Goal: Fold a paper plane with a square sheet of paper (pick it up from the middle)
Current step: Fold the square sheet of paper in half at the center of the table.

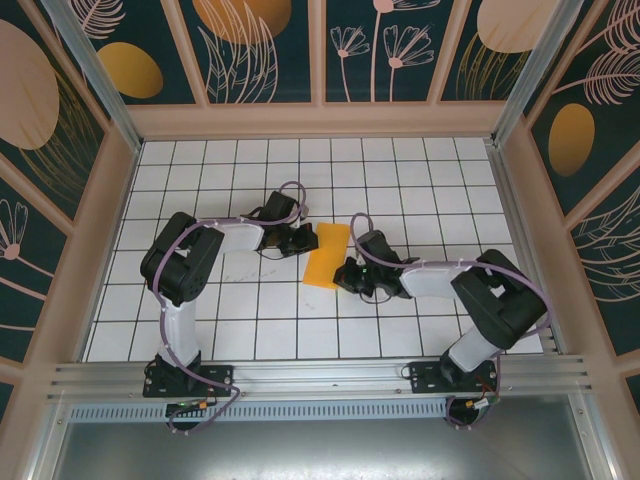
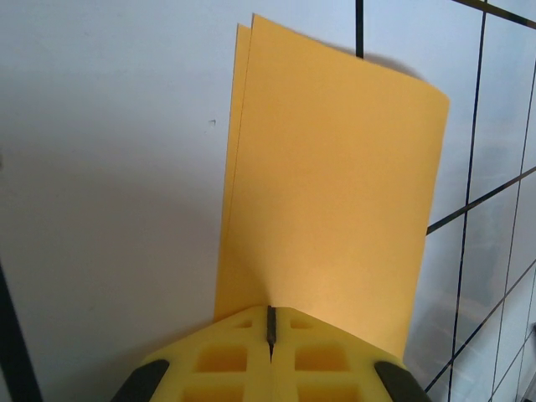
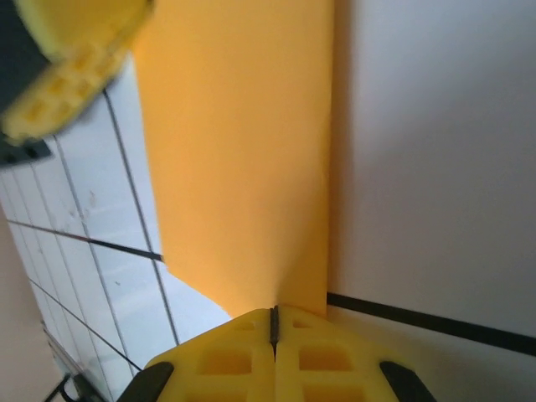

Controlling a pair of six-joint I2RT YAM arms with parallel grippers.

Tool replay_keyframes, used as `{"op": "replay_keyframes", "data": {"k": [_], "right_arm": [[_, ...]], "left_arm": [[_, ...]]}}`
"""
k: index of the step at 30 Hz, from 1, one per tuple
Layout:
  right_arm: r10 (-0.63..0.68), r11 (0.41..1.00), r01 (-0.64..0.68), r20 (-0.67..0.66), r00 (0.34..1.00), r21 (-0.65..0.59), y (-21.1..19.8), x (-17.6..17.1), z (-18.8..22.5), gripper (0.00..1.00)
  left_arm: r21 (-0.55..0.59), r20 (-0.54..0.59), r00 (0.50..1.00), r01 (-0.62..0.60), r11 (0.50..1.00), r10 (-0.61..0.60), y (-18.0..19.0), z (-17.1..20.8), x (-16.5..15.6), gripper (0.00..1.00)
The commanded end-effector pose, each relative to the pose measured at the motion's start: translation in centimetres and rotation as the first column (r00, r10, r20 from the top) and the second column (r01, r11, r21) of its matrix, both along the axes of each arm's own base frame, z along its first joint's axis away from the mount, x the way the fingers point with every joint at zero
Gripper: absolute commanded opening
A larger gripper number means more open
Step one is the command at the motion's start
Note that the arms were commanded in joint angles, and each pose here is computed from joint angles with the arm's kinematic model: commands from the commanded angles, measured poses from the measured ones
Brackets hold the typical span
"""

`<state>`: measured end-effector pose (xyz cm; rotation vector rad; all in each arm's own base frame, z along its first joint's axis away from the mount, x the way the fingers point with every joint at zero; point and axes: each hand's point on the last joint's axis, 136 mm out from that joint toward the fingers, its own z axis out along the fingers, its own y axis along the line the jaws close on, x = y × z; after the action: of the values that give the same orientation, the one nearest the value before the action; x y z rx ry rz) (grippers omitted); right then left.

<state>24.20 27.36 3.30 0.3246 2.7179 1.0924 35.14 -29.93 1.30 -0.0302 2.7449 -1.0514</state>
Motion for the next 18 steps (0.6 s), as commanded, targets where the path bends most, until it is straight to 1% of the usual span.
{"op": "replay_keyframes", "data": {"k": [1, 4, 8, 13, 18], "right_arm": [[-0.066, 0.997, 0.059, 0.118, 0.991, 0.058, -1.4, 3.6, 3.8, 0.0], [-0.122, 0.982, 0.094, 0.172, 0.978, 0.166, -2.5, 7.1, 6.2, 0.0], [-0.131, 0.974, 0.092, 0.183, 0.974, 0.205, -2.8, 11.0, 6.8, 0.0], [-0.134, 0.978, 0.111, 0.12, 0.984, 0.178, -2.3, 14.3, 4.3, 0.0], [-0.141, 0.983, 0.131, 0.075, 0.987, 0.127, -2.4, 15.6, 1.1, 0.0]], "left_arm": [[0.134, -0.121, 0.993, 0.005, 0.991, 0.011, 2.3, -4.7, -3.0, 0.0], [0.132, -0.121, 0.993, 0.004, 0.991, 0.013, 2.3, -4.7, -3.0, 0.0], [0.136, -0.124, 0.992, 0.006, 0.991, 0.011, 2.4, -4.8, -3.1, 0.0], [0.133, -0.122, 0.992, 0.005, 0.991, 0.011, 2.4, -4.6, -3.0, 0.0], [0.132, -0.122, 0.992, 0.006, 0.991, 0.011, 2.4, -4.5, -3.1, 0.0]]}}
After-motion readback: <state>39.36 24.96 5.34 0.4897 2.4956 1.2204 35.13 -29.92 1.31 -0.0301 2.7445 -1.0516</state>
